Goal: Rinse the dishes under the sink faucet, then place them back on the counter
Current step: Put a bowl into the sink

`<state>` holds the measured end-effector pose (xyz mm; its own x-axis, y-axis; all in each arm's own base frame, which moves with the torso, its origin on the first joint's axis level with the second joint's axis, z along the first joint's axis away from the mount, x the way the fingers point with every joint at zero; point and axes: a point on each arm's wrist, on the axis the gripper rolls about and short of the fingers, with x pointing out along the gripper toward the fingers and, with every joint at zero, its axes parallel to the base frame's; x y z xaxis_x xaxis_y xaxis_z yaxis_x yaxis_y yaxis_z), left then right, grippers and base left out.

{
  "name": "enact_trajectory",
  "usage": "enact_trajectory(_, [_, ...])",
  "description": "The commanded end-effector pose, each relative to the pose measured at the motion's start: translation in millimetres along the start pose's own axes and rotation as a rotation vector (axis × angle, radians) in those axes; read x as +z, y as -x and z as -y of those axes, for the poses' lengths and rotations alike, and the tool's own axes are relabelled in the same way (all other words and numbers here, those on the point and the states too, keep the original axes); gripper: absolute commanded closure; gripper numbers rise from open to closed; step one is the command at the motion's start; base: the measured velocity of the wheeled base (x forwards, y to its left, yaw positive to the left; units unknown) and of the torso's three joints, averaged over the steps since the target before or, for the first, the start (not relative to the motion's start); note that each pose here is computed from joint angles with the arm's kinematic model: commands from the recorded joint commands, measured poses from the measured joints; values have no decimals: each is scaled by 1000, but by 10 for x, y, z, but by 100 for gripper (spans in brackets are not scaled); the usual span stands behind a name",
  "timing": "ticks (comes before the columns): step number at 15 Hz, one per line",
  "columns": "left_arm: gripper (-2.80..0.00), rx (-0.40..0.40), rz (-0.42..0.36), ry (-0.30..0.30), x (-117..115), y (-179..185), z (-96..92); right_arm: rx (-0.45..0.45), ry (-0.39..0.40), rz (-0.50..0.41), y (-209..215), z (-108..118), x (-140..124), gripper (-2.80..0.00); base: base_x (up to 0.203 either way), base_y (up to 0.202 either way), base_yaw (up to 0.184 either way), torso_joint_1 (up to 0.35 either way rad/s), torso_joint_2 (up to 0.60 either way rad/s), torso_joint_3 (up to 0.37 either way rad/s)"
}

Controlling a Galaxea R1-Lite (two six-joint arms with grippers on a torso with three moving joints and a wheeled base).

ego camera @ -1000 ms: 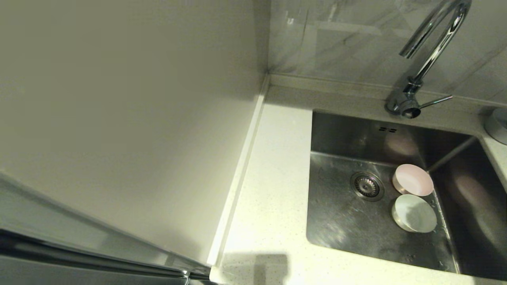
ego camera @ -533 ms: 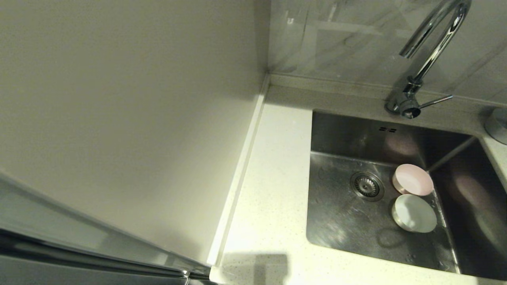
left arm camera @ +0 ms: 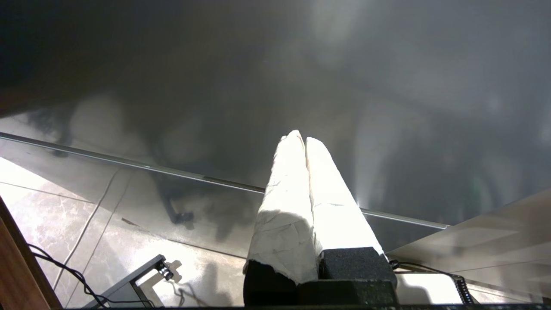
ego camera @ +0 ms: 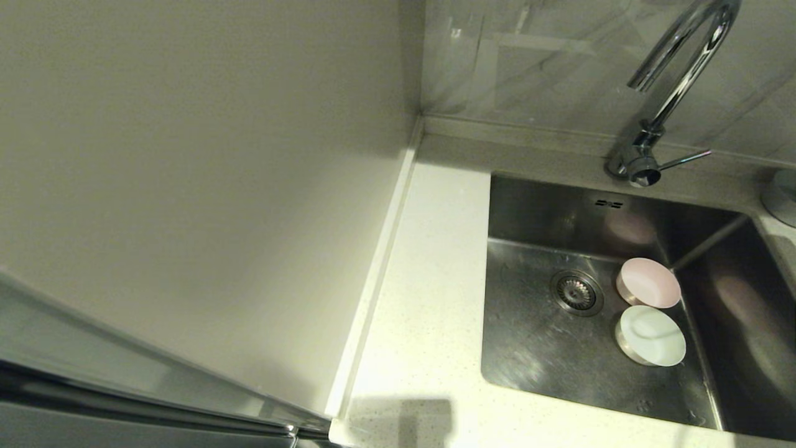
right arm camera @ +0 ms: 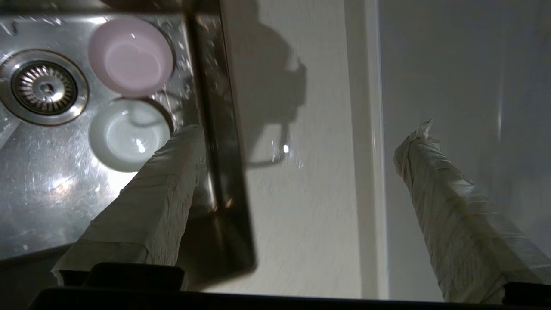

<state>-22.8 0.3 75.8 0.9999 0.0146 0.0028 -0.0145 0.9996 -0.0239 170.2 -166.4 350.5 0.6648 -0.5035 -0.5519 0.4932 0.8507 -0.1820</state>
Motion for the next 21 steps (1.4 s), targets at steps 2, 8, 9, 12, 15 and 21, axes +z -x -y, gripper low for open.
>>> enact_trajectory(2, [0,-1,3,1,0,2,0,141,139,47,-719,473,148,-280,0,0,0,0,0,0])
enact_trajectory(8, [0,1,3,1,0,2,0,149,532,258,-1562,843,139,-280,0,0,0,0,0,0])
enact_trajectory(9, [0,1,4,1,0,3,0,173,534,250,-1586,776,145,-280,0,0,0,0,0,0])
enact_trajectory(12, [0,1,3,0,0,2,0,230,550,253,-1536,546,220,-280,0,0,0,0,0,0])
enact_trajectory(15, [0,0,5,0,-1,3,0,273,576,289,-1380,321,321,-280,0,0,0,0,0,0])
enact_trajectory(21, [0,1,3,1,0,2,0,363,615,266,-1608,-265,416,-280,0,0,0,0,0,0])
